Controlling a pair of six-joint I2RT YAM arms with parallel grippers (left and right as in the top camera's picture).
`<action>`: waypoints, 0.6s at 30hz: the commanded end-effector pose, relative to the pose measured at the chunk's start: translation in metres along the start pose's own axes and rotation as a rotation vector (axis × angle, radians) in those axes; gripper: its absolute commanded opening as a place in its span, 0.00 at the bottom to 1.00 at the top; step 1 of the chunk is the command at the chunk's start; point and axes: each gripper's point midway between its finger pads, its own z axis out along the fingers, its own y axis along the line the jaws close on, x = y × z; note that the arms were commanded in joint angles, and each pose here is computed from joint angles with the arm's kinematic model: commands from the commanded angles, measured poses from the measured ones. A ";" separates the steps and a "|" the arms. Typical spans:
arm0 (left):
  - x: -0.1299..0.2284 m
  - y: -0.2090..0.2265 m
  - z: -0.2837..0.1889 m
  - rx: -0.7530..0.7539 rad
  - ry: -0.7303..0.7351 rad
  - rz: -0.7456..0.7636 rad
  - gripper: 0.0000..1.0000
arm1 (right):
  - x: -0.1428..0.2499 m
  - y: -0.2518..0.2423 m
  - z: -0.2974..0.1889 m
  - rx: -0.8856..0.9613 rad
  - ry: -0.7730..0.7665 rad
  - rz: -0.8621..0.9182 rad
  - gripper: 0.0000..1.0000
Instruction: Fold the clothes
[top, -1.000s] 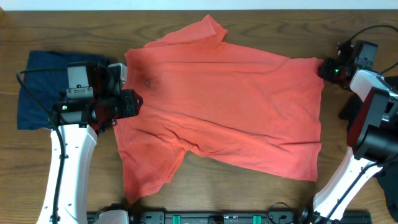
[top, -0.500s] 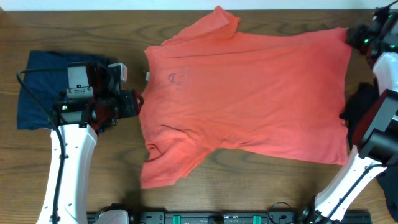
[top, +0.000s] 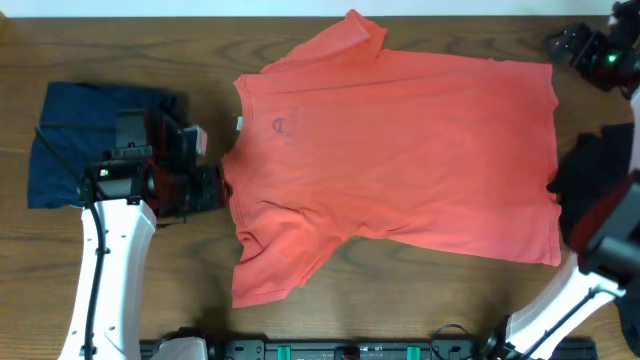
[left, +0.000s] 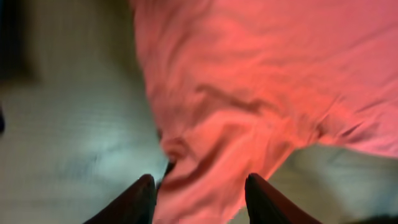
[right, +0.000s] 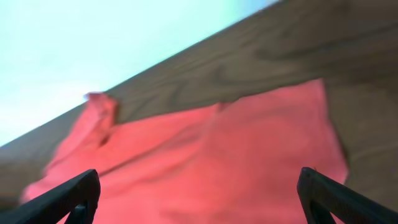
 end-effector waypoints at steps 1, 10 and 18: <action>0.027 0.014 0.014 -0.050 0.109 -0.062 0.49 | -0.010 0.057 -0.060 -0.086 -0.045 -0.067 0.99; 0.108 0.034 0.071 -0.041 0.322 -0.174 0.49 | 0.063 0.085 -0.082 -0.068 0.212 0.034 0.99; 0.103 0.047 0.111 -0.025 0.198 -0.185 0.53 | 0.119 0.075 -0.065 0.056 0.393 0.020 0.99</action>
